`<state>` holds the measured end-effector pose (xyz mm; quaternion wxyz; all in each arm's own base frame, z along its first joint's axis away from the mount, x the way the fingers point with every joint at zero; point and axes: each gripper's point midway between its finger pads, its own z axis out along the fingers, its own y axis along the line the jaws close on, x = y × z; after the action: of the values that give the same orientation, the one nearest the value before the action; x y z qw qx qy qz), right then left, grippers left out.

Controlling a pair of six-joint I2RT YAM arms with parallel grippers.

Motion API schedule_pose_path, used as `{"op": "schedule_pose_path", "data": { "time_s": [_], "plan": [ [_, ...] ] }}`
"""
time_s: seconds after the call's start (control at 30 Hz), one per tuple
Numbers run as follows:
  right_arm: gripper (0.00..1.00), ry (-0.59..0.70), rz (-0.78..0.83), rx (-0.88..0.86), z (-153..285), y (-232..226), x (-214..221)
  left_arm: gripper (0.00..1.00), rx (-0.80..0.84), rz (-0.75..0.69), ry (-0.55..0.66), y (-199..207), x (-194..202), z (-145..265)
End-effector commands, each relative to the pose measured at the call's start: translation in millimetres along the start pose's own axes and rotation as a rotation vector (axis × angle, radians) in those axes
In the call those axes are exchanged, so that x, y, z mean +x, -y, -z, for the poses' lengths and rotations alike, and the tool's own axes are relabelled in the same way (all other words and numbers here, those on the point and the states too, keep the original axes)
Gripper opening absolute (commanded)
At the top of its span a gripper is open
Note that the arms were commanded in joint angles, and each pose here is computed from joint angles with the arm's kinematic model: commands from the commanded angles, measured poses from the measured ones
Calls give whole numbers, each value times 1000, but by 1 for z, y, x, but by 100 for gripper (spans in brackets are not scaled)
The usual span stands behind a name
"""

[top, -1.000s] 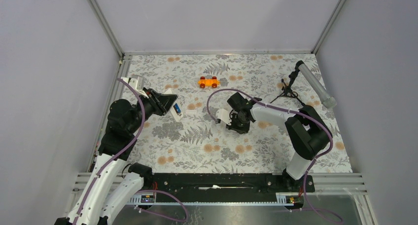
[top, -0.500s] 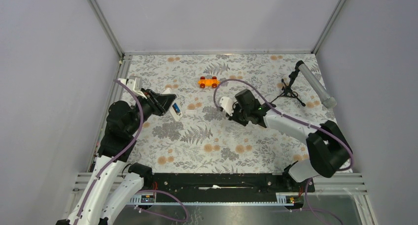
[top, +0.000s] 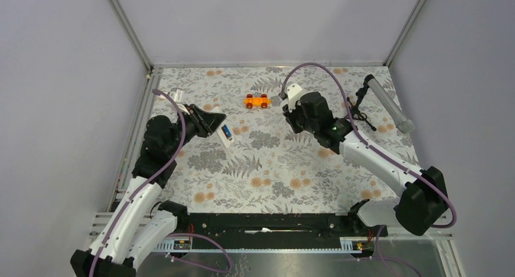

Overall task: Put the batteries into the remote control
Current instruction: Load the battery into the remote control.

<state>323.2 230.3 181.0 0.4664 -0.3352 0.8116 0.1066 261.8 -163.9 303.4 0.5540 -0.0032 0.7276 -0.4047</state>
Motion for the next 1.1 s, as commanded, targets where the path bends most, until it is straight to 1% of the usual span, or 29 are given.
{"op": "schedule_pose_path", "data": {
  "time_s": [0.0, 0.07, 0.2, 0.3, 0.47, 0.67, 0.83, 1.07],
  "plan": [
    [0, 54, -201, 93, 23, 13, -27, 0, 144, 84, 21, 22, -5, -13],
    [0, 48, -281, 105, 30, 13, -24, 0, 171, 143, -7, 21, 5, -22],
    [0, 7, -374, -9, 47, -11, -26, 0, 230, 229, -68, 26, 24, -41],
    [0, -25, -455, -120, 61, -33, -31, 0, 272, 275, -141, 36, 47, -59],
    [0, -63, -545, -227, 87, -55, -32, 0, 340, 341, -209, 47, 73, -83],
    [0, -169, -633, -337, 103, -79, -25, 0, 433, 426, -274, 65, 95, -102],
    [0, -189, -681, -346, 101, -83, -29, 0, 469, 500, -308, 75, 112, -110],
    [0, -209, -655, -311, 94, -81, -22, 0, 519, 611, -322, 80, 123, -116]
  ]
}}
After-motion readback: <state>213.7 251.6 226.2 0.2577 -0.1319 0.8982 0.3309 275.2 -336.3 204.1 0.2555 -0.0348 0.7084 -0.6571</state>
